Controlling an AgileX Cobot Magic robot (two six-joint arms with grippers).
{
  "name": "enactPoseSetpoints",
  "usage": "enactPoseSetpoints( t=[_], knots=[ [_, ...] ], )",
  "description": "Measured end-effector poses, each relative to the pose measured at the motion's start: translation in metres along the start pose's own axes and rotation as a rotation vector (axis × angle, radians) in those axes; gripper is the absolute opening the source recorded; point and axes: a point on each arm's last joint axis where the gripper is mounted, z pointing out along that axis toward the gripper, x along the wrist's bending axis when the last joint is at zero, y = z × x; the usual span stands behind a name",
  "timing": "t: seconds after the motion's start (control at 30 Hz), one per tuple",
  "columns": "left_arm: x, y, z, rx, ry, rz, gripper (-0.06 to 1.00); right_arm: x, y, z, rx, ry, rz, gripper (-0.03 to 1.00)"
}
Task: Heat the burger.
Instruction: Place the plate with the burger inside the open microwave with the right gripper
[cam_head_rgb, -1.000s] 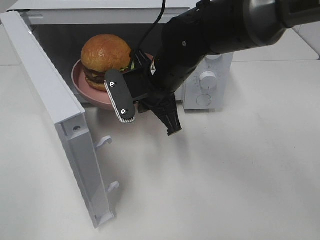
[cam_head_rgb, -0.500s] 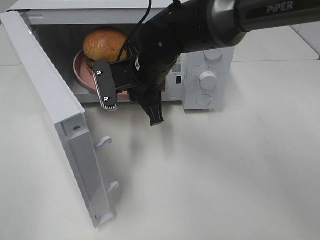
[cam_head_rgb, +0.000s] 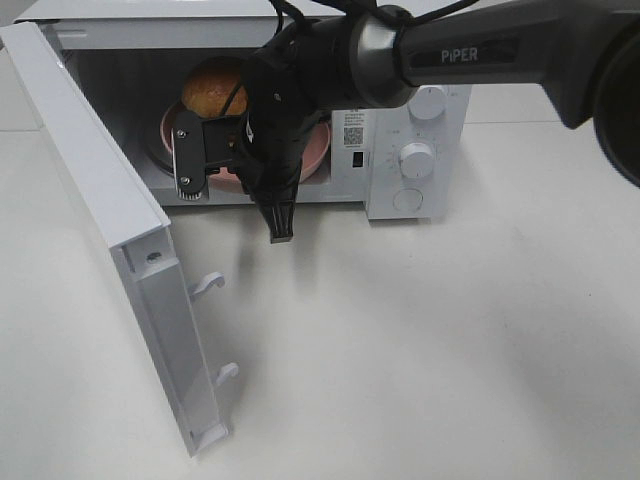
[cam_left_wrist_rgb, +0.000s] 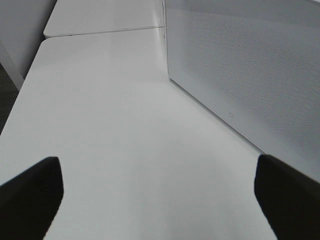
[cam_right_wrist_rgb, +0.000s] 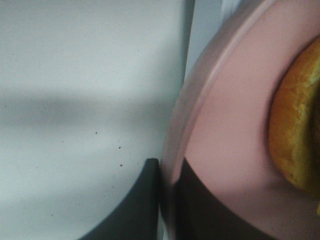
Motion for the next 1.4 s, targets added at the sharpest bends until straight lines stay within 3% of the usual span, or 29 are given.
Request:
enactPoseSetpoints(
  t=[0.83,1.03,1.27,1.4],
  knots=[
    [0.0,0.0,0.0,0.0,0.0,0.0,0.96,-0.017,0.009,0.026,0.019,-0.032,0.065,0.06],
    [0.0,0.0,0.0,0.0,0.0,0.0,0.96,-0.018,0.01,0.026,0.014,-0.045,0.077,0.13],
    [0.0,0.0,0.0,0.0,0.0,0.0,0.96,-0.019,0.01,0.026,0.012,-0.049,0.091,0.34],
    [0.0,0.0,0.0,0.0,0.0,0.0,0.96,-0.02,0.01,0.022,0.005,-0.051,0.098,0.4]
  ],
)
